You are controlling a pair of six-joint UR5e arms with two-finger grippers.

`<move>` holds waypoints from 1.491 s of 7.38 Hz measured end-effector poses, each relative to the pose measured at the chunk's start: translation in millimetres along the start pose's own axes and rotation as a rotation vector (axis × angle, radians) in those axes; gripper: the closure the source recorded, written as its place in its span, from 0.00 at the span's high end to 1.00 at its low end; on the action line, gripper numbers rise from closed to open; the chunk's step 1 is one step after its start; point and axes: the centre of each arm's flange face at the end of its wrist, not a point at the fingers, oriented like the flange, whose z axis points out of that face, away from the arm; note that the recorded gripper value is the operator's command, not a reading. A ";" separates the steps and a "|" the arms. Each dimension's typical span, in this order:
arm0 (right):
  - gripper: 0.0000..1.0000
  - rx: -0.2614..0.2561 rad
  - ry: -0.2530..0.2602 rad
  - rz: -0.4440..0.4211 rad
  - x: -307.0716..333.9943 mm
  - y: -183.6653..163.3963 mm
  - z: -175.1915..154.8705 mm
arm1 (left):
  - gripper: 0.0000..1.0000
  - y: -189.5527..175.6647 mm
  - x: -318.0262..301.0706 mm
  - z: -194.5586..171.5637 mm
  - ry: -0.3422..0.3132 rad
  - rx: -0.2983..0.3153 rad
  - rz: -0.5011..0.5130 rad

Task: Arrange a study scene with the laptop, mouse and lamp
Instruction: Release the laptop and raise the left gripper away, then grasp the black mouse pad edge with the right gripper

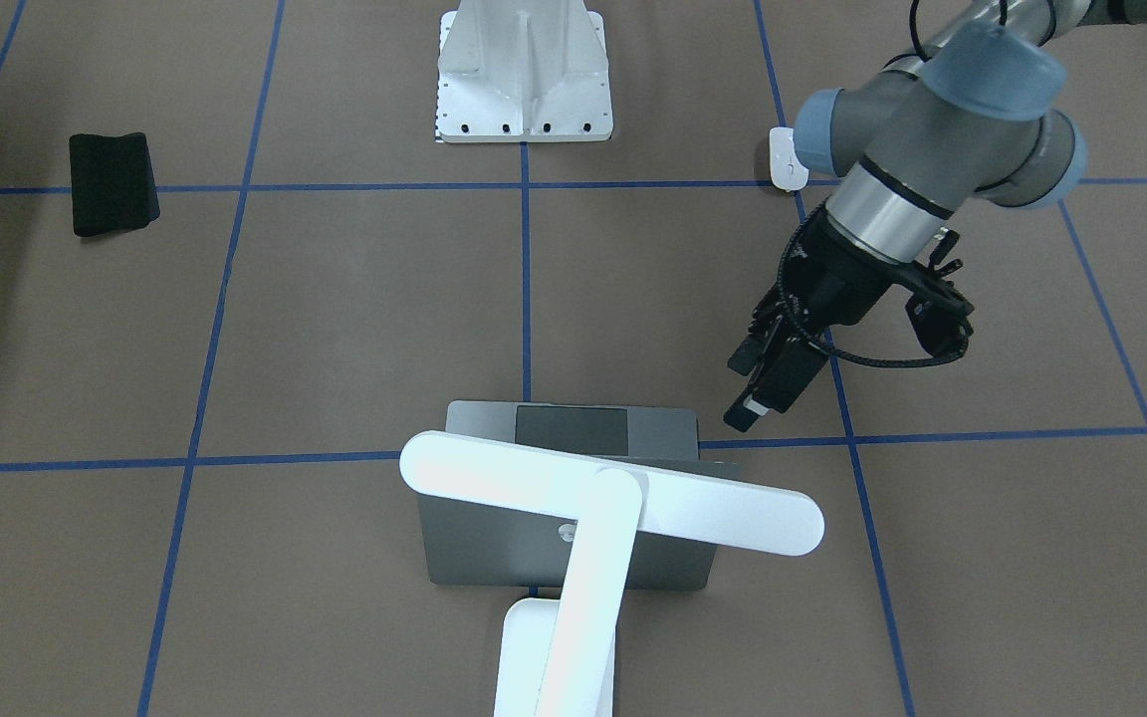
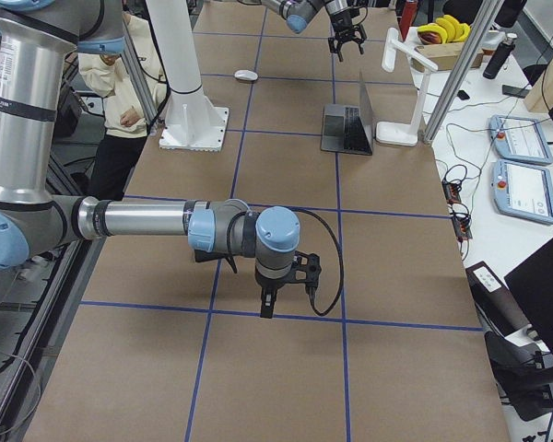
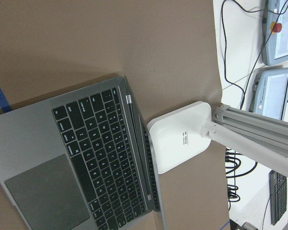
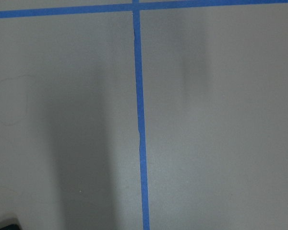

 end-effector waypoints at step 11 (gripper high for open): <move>1.00 -0.416 -0.437 -0.086 -97.6 31.9 150.3 | 0.99 -159.3 -81.8 -131.5 -0.286 -0.106 0.879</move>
